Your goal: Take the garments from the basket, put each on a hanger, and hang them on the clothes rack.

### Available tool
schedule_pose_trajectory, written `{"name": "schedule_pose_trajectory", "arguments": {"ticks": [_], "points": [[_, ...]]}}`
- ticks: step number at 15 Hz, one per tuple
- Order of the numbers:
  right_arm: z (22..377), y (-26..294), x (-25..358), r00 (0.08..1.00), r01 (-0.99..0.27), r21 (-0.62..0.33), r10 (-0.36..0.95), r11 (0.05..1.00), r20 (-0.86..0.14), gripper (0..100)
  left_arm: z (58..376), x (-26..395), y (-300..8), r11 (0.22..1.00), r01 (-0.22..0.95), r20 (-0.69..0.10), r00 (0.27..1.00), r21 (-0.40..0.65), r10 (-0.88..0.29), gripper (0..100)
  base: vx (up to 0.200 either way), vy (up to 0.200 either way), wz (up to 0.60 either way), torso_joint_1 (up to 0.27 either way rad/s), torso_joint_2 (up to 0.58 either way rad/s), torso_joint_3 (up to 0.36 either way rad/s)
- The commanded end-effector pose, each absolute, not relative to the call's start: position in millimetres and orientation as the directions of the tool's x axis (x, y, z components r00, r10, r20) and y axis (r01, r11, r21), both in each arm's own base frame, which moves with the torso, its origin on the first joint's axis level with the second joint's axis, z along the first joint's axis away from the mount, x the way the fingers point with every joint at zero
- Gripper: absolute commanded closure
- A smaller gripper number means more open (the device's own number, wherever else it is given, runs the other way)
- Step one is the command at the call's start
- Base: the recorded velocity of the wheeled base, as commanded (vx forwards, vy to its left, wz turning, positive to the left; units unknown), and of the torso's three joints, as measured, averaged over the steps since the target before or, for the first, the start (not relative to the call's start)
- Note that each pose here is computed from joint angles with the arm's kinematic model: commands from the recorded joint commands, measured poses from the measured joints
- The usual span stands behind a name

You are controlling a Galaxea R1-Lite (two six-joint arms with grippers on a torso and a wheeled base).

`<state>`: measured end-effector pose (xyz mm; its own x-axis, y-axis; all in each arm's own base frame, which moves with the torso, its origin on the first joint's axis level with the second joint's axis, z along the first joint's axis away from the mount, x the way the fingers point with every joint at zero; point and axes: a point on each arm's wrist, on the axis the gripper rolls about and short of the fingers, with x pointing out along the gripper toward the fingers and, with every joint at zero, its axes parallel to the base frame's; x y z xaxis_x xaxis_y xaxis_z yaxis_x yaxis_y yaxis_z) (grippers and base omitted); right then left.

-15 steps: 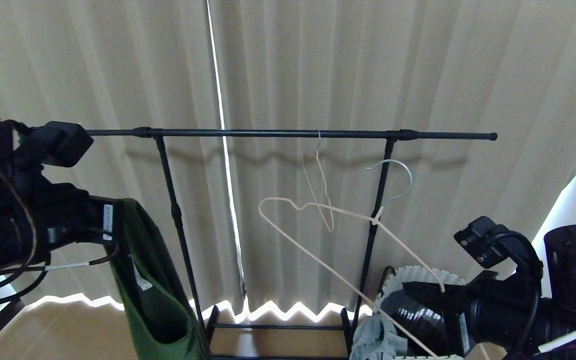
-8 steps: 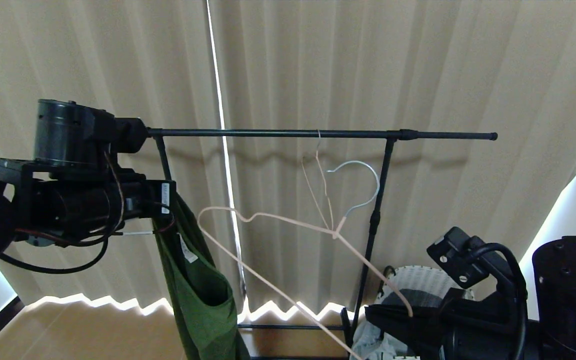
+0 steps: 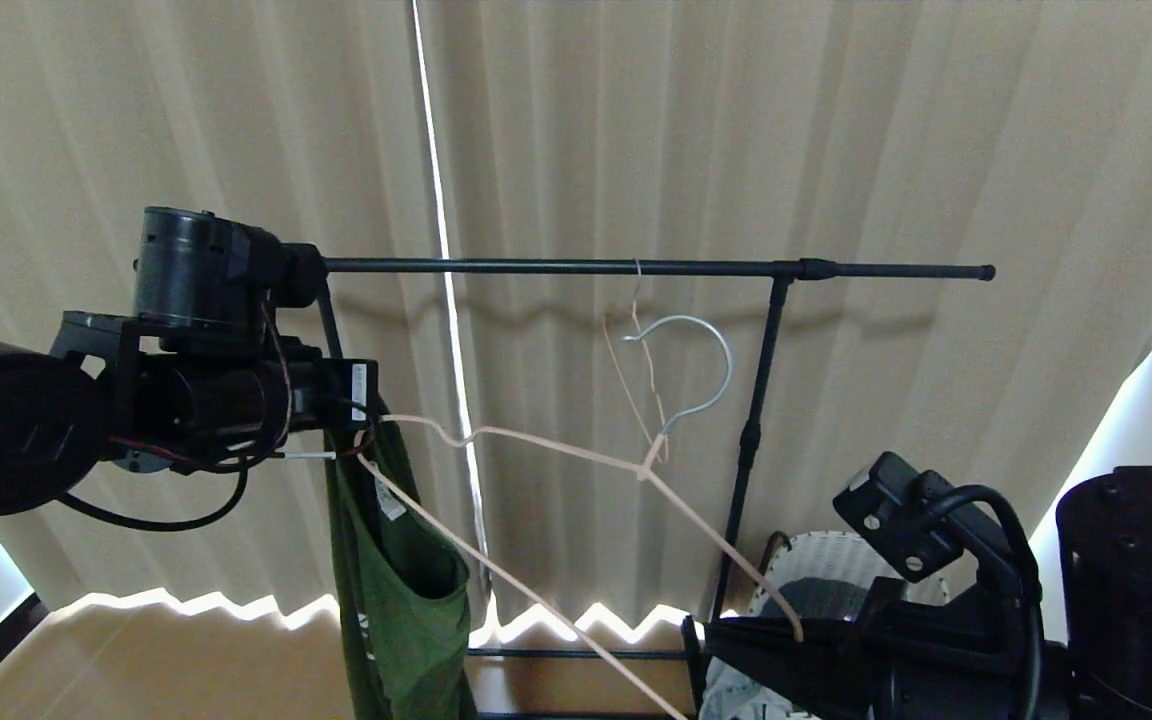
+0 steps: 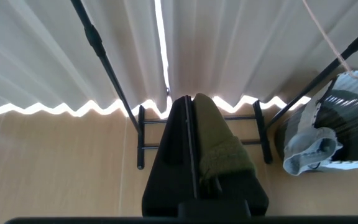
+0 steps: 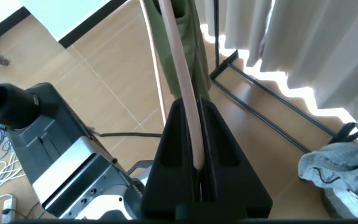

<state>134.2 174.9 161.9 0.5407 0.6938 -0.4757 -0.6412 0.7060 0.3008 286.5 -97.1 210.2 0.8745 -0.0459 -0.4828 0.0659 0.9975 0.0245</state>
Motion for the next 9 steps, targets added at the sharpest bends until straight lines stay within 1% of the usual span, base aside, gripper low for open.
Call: {"name": "schedule_pose_trajectory", "arguments": {"ticks": [1, 5, 7, 9], "points": [[158.0, 186.0, 142.7, 0.535, -0.634, 0.302, 0.686, 0.712, -0.494, 100, 211.2, 285.9, -97.7, 0.997, 0.068, -0.482, 0.875, 0.023, -0.048, 100, 0.000, 0.000, 0.00, 0.000, 0.00, 0.000], [154.9, 205.3, 160.1, 0.541, -0.620, 0.302, 0.673, 0.725, -0.505, 100, 215.6, 283.3, -96.3, 0.998, 0.059, -0.470, 0.881, 0.007, -0.049, 100, 0.000, 0.000, 0.00, 0.000, 0.00, 0.000], [153.3, 211.9, 166.9, 0.551, -0.617, 0.307, 0.677, 0.724, -0.489, 100, 217.4, 281.1, -95.5, 0.998, 0.059, -0.466, 0.883, 0.006, -0.050, 100, 0.000, 0.000, 0.00, 0.000, 0.00, 0.000], [148.5, 219.4, 175.2, 0.560, -0.607, 0.302, 0.665, 0.735, -0.494, 100, 218.8, 279.8, -94.7, 0.999, 0.047, -0.461, 0.887, 0.011, -0.037, 100, 0.000, 0.000, 0.00, 0.000, 0.00, 0.000]]}}
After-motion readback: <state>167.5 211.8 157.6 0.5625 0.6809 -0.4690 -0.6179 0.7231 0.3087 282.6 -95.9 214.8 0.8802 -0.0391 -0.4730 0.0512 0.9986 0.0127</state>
